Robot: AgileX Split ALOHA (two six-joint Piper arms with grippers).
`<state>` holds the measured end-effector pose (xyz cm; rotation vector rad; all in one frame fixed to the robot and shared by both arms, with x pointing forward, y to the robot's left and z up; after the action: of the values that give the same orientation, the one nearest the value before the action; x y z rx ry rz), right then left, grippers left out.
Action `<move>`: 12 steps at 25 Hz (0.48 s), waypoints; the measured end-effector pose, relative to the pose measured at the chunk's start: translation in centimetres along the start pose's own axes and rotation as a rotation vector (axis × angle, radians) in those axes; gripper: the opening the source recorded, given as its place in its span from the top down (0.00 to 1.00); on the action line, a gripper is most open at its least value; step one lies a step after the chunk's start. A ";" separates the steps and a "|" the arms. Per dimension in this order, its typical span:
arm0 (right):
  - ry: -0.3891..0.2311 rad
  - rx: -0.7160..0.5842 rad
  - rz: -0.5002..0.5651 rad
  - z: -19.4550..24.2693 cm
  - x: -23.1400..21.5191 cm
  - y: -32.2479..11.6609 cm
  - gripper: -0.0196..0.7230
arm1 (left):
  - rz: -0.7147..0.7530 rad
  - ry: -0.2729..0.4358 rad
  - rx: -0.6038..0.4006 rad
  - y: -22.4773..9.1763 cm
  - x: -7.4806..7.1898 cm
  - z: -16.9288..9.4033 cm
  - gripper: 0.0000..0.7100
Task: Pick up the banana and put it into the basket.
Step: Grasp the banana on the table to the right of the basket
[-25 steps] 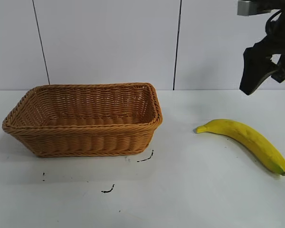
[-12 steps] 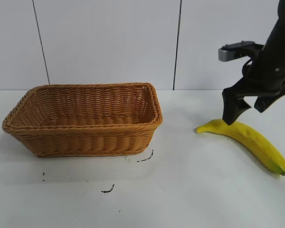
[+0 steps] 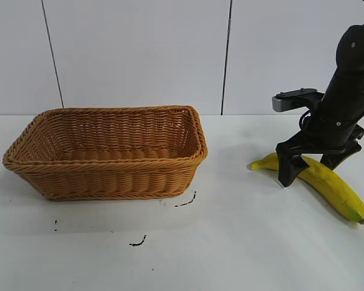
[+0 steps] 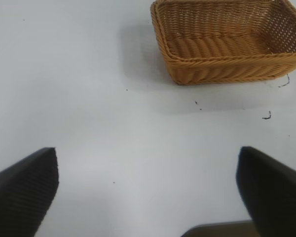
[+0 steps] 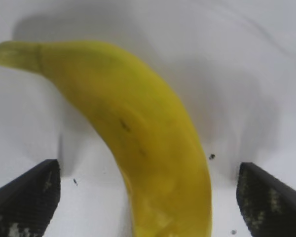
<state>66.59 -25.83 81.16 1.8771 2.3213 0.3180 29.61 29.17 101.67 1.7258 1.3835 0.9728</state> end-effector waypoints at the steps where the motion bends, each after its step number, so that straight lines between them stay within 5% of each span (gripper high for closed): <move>1: 0.001 0.004 0.000 0.0 0.0 -0.1 0.04 | 0.000 0.000 0.000 0.0 0.0 0.0 0.02; 5: 0.005 0.022 0.000 0.0 0.1 -0.4 0.15 | 0.000 0.000 0.000 0.0 0.0 0.0 0.02; 10: 0.008 0.048 0.004 0.1 0.1 -0.8 0.51 | 0.000 0.000 0.000 0.0 0.0 0.0 0.02; 12: 0.001 0.053 0.011 0.1 0.0 -0.9 0.54 | 0.000 0.000 0.000 0.0 0.0 0.0 0.02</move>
<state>65.79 -25.98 80.86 1.9150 2.3432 0.2618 29.61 29.17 101.67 1.7258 1.3835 0.9728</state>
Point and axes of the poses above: a point on each arm's last joint axis where the gripper is mounted, z pointing out along that axis toward the gripper, x along the wrist's bending axis when the last joint is at zero, y = z × x, the point moved 7 cm from there along z, pointing out along that axis toward the gripper, and after that the axes turned 8 degrees about z, right-handed, at the moved point
